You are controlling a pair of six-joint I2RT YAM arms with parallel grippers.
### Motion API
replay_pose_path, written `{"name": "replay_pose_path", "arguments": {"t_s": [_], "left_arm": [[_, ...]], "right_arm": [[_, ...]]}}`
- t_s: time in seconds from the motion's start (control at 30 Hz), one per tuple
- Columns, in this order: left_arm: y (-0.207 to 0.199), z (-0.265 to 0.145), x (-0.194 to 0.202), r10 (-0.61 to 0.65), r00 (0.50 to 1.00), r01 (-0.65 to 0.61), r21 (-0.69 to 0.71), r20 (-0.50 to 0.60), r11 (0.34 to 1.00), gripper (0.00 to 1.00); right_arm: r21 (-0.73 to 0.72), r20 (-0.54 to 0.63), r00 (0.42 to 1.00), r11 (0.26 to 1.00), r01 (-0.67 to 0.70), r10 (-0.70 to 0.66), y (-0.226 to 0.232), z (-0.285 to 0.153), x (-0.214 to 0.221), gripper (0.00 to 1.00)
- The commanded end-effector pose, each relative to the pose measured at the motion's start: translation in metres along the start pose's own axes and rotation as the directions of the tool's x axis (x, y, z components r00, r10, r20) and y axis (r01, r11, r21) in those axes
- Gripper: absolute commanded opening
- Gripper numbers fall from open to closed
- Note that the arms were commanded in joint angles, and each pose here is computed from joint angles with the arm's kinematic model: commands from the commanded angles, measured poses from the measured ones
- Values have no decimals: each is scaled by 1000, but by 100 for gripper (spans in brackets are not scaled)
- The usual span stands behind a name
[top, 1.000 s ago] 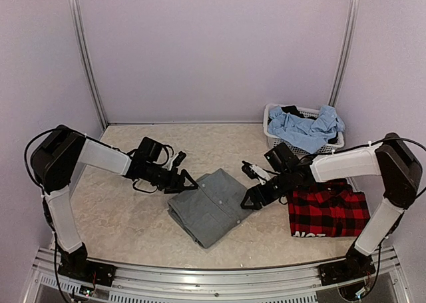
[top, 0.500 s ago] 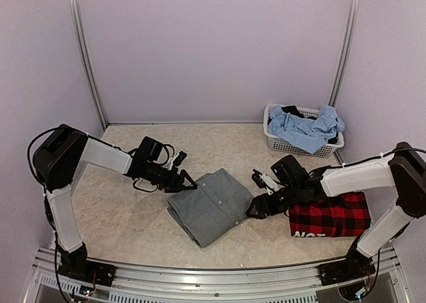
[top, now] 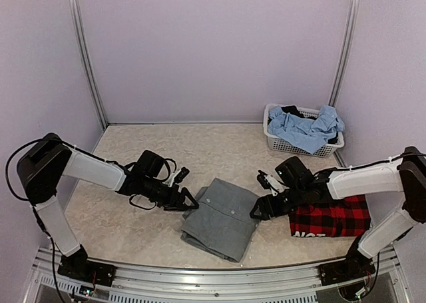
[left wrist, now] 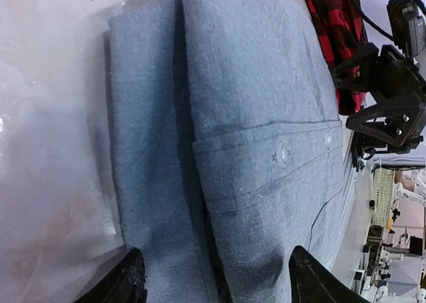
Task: Fold and stack the long sleeve shirts
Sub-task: Move the square-folded shirt to the center of the board, then pick up the square-folded shirt from the center of the board.
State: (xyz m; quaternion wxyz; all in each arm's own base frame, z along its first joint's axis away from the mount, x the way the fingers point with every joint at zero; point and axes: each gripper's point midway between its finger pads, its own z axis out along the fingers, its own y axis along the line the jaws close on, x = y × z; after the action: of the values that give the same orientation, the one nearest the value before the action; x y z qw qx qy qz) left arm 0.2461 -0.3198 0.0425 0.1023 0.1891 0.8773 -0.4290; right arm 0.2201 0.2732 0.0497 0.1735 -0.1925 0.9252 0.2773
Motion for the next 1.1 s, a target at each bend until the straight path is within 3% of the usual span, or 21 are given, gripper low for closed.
{"name": "replay_pose_path", "arguments": {"t_s": [0.0,0.17,0.67,0.8,1.07], "left_arm": [[15,-21,-21,-36,994,47,-111,100,993,71],[23,-26,-29,-58,989,77,-130,139,989,74],[11,22,-8,-116,993,117,48,-31,992,73],[8,36,8,-114,990,120,67,-89,991,69],[-15,52,22,-133,984,155,194,-122,969,47]], "right_arm": [[22,-4,999,999,-31,31,-3,-6,9,68],[8,-9,999,999,-53,53,-4,-2,13,68],[-24,-36,998,998,-58,57,2,17,20,67],[-30,-31,998,998,-56,55,4,18,19,67],[-52,-34,998,997,-49,47,10,25,20,67]]}}
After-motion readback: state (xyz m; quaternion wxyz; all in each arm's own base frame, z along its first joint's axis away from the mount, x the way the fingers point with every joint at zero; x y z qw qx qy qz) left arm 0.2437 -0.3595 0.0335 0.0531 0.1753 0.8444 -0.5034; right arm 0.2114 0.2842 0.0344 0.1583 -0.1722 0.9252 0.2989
